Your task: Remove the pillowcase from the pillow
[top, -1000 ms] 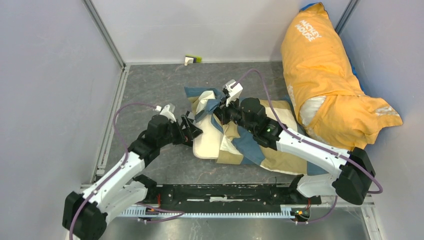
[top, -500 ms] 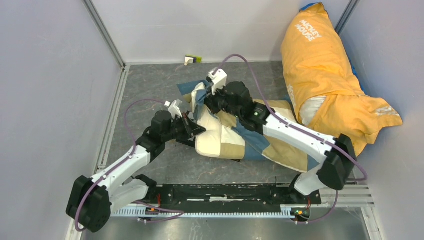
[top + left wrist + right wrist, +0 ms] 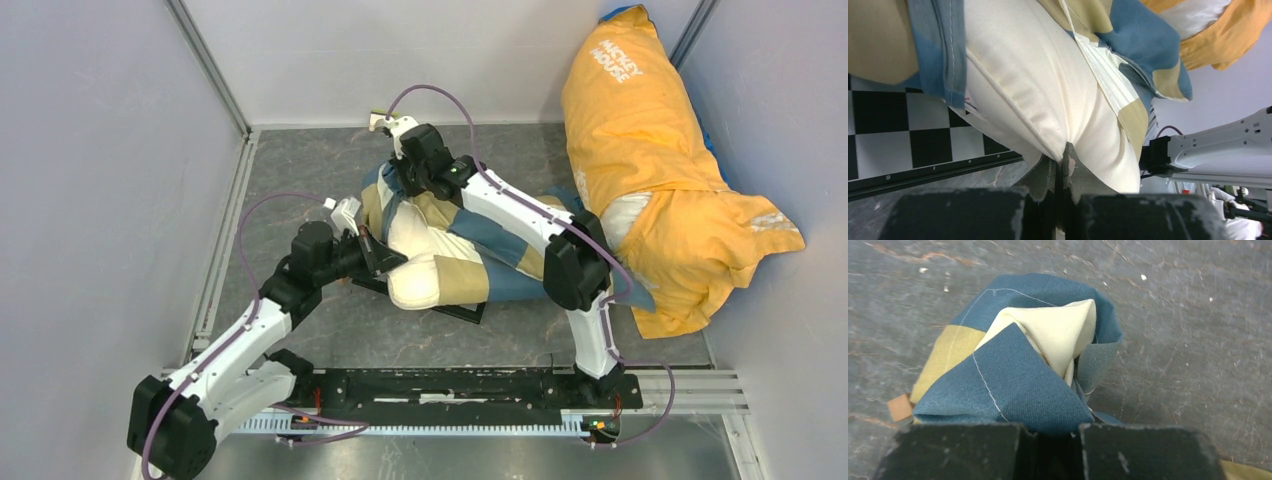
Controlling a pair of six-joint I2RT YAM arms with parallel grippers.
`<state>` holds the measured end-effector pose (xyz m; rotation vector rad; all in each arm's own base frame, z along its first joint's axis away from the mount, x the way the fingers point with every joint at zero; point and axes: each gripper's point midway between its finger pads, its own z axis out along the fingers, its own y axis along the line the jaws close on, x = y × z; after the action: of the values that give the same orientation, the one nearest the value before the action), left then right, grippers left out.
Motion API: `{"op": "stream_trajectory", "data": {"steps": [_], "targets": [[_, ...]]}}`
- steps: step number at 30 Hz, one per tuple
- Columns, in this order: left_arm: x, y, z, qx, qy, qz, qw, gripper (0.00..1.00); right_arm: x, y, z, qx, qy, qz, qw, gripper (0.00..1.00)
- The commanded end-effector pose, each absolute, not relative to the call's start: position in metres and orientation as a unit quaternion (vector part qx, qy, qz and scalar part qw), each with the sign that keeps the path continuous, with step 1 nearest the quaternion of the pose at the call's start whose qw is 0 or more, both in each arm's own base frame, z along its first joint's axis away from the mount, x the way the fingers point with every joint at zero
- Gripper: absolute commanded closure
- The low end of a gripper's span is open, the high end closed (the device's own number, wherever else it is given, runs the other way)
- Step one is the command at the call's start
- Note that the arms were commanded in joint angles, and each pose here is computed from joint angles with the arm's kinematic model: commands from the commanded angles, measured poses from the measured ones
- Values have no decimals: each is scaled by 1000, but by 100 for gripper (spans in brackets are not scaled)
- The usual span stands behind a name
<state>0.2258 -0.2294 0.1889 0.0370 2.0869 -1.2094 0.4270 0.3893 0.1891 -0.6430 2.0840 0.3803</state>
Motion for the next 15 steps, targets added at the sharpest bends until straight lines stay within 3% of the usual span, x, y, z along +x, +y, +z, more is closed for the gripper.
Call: {"op": "stream_trajectory", "data": {"steps": [1, 8, 15], "targets": [[183, -243, 237, 130, 762, -526, 355, 98, 497, 344, 216, -159, 834, 90, 521, 100], [171, -233, 262, 142, 746, -525, 385, 98, 515, 248, 176, -66, 865, -39, 497, 100], [178, -225, 258, 121, 774, -490, 382, 98, 504, 202, 176, -62, 867, -72, 489, 100]]}}
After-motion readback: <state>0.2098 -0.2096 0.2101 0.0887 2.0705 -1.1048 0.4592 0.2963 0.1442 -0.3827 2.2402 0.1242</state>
